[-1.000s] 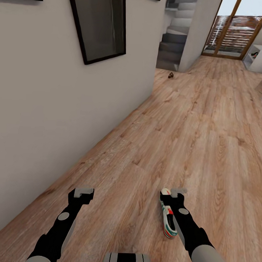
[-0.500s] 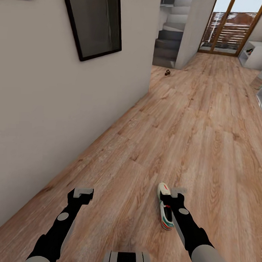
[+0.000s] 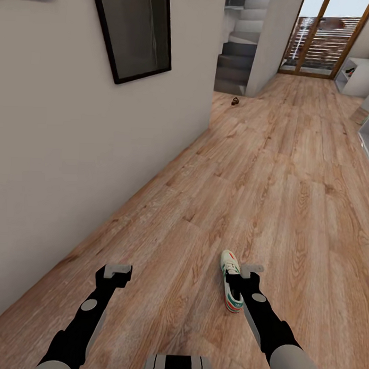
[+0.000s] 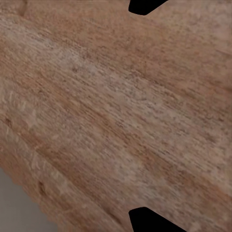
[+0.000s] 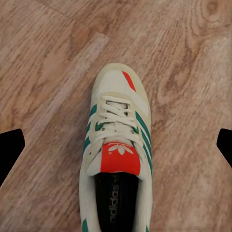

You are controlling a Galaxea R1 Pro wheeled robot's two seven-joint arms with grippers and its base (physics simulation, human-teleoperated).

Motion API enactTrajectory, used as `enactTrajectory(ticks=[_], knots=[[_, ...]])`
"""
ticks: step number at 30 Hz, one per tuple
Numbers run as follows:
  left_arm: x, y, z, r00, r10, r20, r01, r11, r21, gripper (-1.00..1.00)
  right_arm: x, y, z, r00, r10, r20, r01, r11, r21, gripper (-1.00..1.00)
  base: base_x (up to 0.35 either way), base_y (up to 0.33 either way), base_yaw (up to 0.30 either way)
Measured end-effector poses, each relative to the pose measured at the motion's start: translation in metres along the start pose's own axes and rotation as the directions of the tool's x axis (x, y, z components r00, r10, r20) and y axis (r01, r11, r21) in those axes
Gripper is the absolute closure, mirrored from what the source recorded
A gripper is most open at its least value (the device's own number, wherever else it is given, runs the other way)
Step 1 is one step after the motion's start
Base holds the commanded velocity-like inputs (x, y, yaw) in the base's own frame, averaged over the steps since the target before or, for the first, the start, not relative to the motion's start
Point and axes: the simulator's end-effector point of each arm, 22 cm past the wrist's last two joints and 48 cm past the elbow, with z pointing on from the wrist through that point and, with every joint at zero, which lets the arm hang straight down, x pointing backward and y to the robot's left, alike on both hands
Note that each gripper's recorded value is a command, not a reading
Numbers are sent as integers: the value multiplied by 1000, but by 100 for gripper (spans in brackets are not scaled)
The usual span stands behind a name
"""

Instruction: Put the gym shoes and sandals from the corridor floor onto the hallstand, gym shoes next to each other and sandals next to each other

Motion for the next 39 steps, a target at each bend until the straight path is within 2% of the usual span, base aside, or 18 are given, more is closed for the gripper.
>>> enactTrajectory(ticks=[16,19,22,26,33,36,39], knots=[[-3,0,0,1000,3,8,-4,1000,7,-100,0,0,0,1000,-1,1,1,1000,0,-100,0,0,0],[5,-1,2,1000,5,-5,-5,1000,11,-100,9,1,3,1000,-2,-14,2,1000,-1,-100,0,0,0],[15,-3,4,1000,5,-22,-5,1000,16,-100,40,6,5,997,-6,-70,5,1000,-11,-100,0,0,0],[26,-4,6,999,7,-39,-6,1000,18,-100,60,9,7,995,-8,-98,7,1000,-18,-100,0,0,0],[27,-6,6,999,6,-40,-6,1000,21,-100,69,16,5,1000,-7,-29,6,999,-35,-100,0,0,0],[27,-7,6,999,6,-40,-5,1000,23,-100,68,18,3,1000,-2,19,3,999,-40,-100,0,0,0],[27,-8,6,999,5,-40,-4,1000,26,-100,67,18,2,999,0,35,1,999,-41,-100,0,0,0]])
